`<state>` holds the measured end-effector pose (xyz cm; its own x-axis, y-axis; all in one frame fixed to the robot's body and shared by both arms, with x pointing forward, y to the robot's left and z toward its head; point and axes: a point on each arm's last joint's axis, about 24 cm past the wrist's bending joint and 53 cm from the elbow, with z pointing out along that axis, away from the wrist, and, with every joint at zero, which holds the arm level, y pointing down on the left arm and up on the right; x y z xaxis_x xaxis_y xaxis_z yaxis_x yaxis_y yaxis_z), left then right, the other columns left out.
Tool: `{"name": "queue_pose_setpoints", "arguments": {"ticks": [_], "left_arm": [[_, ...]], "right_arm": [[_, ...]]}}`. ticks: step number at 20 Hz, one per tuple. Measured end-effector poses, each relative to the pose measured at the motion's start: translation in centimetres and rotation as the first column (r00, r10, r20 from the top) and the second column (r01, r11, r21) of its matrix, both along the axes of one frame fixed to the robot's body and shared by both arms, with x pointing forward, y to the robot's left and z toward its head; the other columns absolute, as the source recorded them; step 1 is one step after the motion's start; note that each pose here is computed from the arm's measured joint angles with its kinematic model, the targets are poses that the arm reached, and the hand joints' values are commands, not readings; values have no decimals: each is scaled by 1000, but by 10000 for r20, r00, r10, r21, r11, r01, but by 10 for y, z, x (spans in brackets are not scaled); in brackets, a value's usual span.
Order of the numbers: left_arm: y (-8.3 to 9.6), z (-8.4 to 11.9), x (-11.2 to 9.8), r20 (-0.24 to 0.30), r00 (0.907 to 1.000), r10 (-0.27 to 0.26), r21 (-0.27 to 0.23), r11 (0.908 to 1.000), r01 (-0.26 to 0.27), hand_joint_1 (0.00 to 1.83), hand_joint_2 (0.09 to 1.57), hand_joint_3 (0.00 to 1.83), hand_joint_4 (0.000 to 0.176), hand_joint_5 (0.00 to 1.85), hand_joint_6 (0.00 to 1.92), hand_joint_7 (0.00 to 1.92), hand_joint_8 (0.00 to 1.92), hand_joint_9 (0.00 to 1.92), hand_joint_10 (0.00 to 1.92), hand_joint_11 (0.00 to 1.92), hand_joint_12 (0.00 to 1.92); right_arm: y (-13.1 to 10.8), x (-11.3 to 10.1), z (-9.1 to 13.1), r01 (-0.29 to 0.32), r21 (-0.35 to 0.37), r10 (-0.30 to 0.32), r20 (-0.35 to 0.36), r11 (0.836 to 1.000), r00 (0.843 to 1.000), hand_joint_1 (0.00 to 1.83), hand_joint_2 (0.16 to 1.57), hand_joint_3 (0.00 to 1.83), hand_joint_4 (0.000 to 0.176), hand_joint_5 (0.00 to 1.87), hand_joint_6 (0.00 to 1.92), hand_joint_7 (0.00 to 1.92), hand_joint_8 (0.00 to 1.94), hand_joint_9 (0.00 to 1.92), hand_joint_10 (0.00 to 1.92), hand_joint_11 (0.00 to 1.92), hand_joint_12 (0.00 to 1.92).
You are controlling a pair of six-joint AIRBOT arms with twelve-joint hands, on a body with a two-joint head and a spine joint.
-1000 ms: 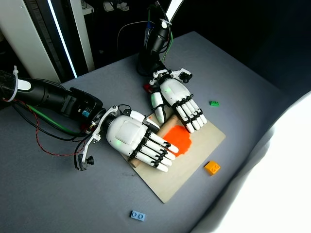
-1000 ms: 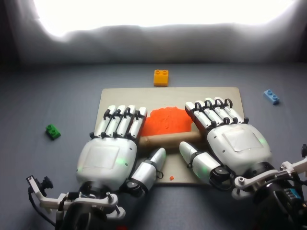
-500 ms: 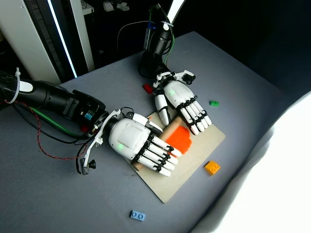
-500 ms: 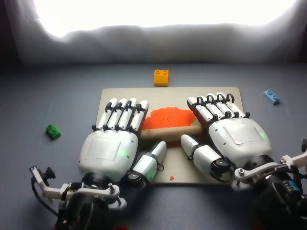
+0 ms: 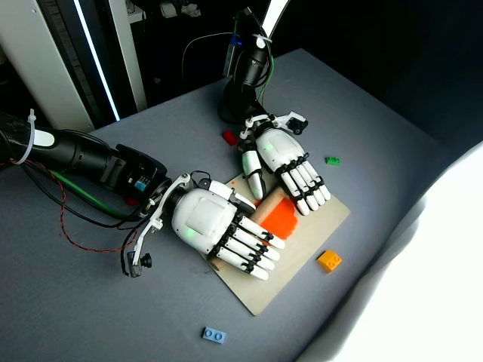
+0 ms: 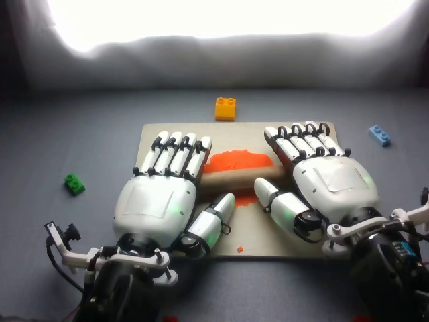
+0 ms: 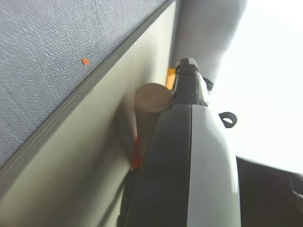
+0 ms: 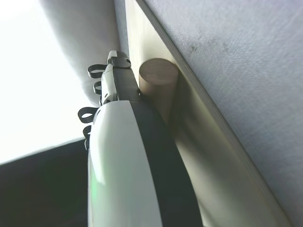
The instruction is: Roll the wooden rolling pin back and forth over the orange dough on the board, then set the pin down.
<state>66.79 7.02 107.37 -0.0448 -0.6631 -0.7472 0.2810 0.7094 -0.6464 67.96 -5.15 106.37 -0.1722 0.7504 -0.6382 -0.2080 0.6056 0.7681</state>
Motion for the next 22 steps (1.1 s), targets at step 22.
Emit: {"name": "queue_pose_setpoints", "arguments": {"ticks": [22], "left_arm": [[5,4,30,-192,9997,-174,-281,9995,168,0,1471,2,0,47,2,32,1,2,0,0,0]], "right_arm": [[-11,14,0,271,202,-269,-99,9994,9996,0,1512,1,0,93,6,105,3,54,3,0,88]]}}
